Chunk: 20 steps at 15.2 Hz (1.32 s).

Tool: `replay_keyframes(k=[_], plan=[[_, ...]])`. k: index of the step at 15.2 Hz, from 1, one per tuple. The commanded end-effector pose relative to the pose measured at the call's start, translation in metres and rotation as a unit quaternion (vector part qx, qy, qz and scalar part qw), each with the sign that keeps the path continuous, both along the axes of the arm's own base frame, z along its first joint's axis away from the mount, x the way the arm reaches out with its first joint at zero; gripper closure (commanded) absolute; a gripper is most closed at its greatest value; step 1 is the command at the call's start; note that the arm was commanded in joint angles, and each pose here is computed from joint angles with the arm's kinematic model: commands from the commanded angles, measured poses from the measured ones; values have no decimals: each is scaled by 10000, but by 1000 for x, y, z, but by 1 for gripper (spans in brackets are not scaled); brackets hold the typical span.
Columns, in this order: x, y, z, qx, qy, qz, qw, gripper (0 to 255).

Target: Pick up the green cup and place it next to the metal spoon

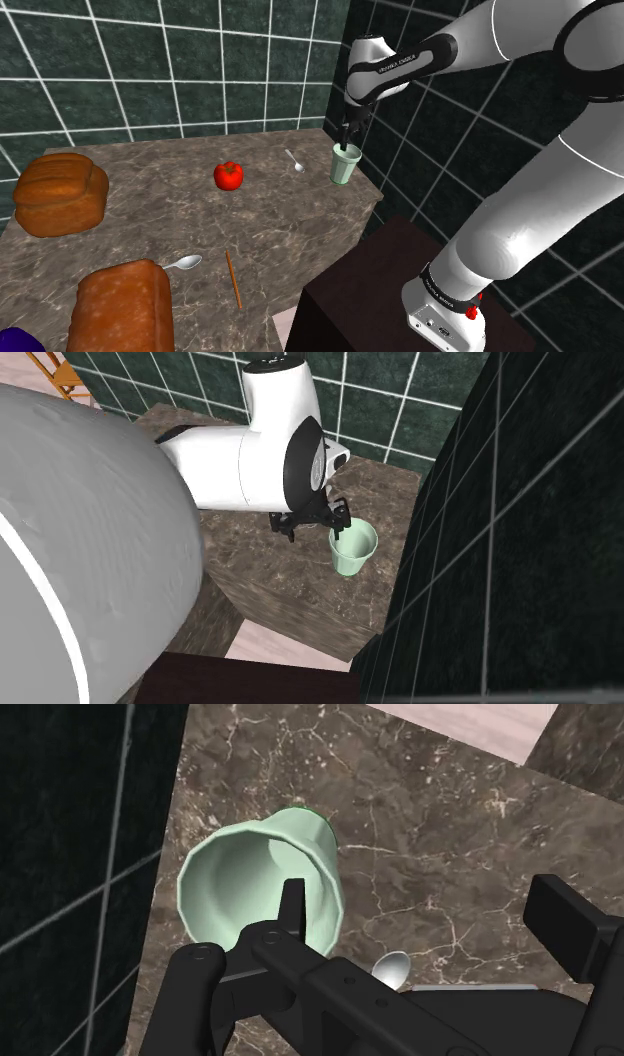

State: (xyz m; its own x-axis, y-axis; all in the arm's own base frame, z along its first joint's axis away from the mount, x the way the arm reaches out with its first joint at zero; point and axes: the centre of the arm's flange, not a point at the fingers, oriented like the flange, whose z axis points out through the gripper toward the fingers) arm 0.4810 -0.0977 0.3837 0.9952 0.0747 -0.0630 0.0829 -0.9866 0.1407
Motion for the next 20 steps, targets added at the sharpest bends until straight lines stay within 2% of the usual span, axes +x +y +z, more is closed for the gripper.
replay_keyframes(k=[1,8,15,20], plan=[[18,-5,-21,-62,52,85,9999,0],[70,-28,-89,-257,230,337,9988,0],[67,-35,-125,-257,230,337,9988,0],[67,-36,-128,-257,230,337,9988,0]])
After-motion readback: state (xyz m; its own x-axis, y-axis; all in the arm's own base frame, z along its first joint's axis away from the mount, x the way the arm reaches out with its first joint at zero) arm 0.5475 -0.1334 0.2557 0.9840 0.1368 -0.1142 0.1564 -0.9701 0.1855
